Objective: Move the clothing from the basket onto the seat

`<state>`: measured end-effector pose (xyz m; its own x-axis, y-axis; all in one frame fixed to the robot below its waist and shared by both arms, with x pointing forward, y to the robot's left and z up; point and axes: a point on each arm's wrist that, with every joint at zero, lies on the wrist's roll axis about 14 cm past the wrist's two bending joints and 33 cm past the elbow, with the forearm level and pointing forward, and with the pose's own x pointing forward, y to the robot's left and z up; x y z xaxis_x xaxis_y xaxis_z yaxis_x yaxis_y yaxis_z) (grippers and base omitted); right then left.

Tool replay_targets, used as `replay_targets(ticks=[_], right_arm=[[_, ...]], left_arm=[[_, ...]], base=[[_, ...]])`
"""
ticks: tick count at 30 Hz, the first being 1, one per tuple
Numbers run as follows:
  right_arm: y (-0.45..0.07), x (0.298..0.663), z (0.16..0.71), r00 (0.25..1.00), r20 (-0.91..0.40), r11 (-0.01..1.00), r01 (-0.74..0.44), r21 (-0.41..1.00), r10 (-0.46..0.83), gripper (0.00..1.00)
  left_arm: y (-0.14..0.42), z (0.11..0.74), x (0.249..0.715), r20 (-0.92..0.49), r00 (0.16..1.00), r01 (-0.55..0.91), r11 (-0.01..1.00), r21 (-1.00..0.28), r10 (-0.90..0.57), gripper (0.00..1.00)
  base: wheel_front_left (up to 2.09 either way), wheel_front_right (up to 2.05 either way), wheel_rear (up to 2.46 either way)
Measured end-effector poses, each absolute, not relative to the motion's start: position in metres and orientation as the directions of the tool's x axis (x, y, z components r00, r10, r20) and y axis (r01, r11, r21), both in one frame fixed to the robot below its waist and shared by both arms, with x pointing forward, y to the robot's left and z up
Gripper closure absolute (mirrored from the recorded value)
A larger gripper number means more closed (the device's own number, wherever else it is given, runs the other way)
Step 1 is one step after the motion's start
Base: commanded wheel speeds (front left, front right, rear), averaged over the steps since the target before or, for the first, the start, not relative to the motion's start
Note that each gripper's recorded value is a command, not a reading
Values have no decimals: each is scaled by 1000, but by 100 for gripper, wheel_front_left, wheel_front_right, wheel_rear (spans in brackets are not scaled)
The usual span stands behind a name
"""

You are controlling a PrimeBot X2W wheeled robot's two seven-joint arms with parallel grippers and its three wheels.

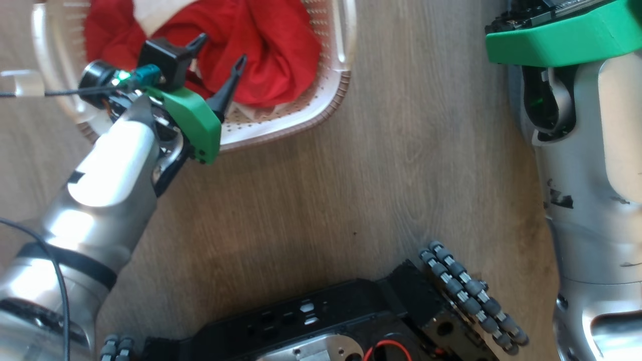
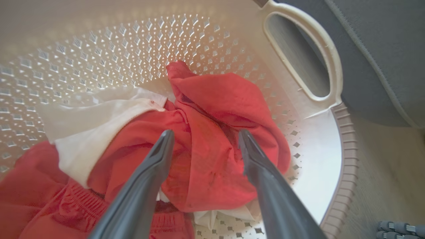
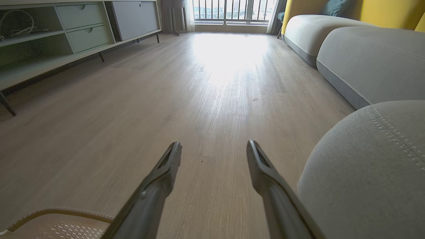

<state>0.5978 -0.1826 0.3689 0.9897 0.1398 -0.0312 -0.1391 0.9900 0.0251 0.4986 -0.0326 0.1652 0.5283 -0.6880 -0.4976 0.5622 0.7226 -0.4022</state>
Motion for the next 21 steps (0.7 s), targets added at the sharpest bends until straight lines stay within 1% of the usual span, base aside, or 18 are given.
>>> replay_targets(ticks=[5,11,15,18,19,20,21], right_arm=[[-194,593,358,991,-59,993,-117,27,119,0],[-205,588,357,993,-66,995,-100,26,101,0],[-211,585,356,993,-76,996,-89,14,90,0],[-212,584,359,994,-70,996,-88,11,88,0],[-212,584,360,994,-68,996,-88,10,88,0],[-212,584,360,994,-68,996,-87,9,87,0],[-213,583,360,994,-69,996,-86,9,86,0]], left_arm=[[-44,137,494,-541,467,591,702,-398,-700,0],[-51,106,484,-607,397,591,698,-404,-688,0],[-55,94,479,-644,355,604,692,-395,-678,0],[-55,92,476,-661,339,600,695,-396,-669,0],[-56,91,475,-663,337,599,695,-396,-668,31],[-56,91,475,-665,334,602,694,-395,-668,76],[-57,91,475,-664,334,600,694,-397,-669,100]], base=[[0,0,0],[0,0,0],[0,0,0],[0,0,0],[0,0,0],[0,0,0],[0,0,0]])
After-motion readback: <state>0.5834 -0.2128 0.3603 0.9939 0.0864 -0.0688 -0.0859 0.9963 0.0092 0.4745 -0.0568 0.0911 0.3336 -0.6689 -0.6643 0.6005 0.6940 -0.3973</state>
